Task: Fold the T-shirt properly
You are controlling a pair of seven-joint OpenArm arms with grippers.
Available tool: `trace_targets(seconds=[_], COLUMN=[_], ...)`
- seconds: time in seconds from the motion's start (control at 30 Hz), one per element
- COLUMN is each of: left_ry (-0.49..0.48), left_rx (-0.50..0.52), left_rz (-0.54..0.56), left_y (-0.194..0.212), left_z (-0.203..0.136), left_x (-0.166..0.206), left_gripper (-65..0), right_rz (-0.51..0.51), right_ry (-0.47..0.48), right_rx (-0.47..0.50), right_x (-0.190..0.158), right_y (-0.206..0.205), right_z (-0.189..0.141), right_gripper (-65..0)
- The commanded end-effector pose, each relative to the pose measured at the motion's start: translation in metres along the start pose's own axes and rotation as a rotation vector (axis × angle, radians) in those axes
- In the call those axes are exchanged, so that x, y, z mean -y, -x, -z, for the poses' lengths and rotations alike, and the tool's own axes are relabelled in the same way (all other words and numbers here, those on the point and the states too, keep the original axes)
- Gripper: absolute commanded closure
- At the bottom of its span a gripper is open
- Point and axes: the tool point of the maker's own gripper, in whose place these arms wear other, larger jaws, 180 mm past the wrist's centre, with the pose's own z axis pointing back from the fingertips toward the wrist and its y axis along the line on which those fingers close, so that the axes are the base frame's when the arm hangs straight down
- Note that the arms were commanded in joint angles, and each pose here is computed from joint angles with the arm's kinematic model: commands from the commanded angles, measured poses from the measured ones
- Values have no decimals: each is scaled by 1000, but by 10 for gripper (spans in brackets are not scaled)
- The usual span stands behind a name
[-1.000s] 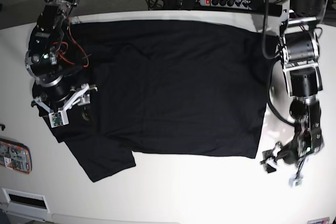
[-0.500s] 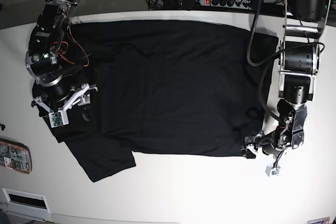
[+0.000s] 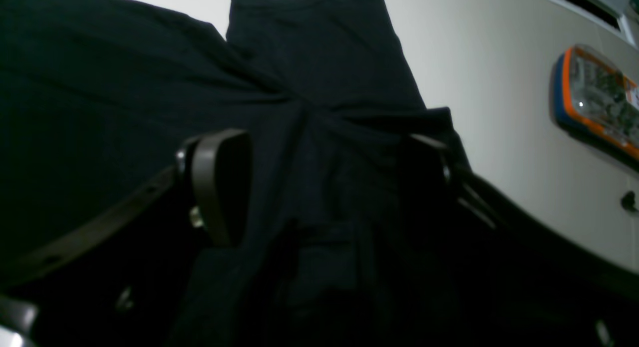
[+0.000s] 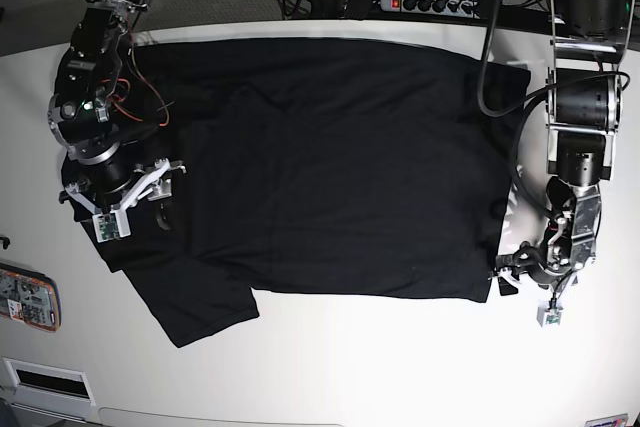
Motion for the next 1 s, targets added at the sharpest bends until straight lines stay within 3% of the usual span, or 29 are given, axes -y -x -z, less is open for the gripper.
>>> trace_targets(seconds=[0.0,0.47,0.63,0.73,0.97], left_ry=[-14,90,125,145,150], left_rx=[28,-1,9,66,75], left_rz=[14,17,13,26,53], left_y=[-8,20,15,-5,-14], left_z=[-1,14,16,10,2], left_x=[-5,66,87,97,96], left_gripper=[-430,-426,-425,-425,-425], right_rz=[-11,-10,-10,-11,-11], right_ry=[7,7,7,8,8], right_rx=[59,60,60,58,58], right_x=[4,4,4,4,4], right_y=[-17,-18,-18,-18,-18], right_z=[-2,-2,-2,-2,-2], right_gripper=[-431,-431,-431,-431,-431])
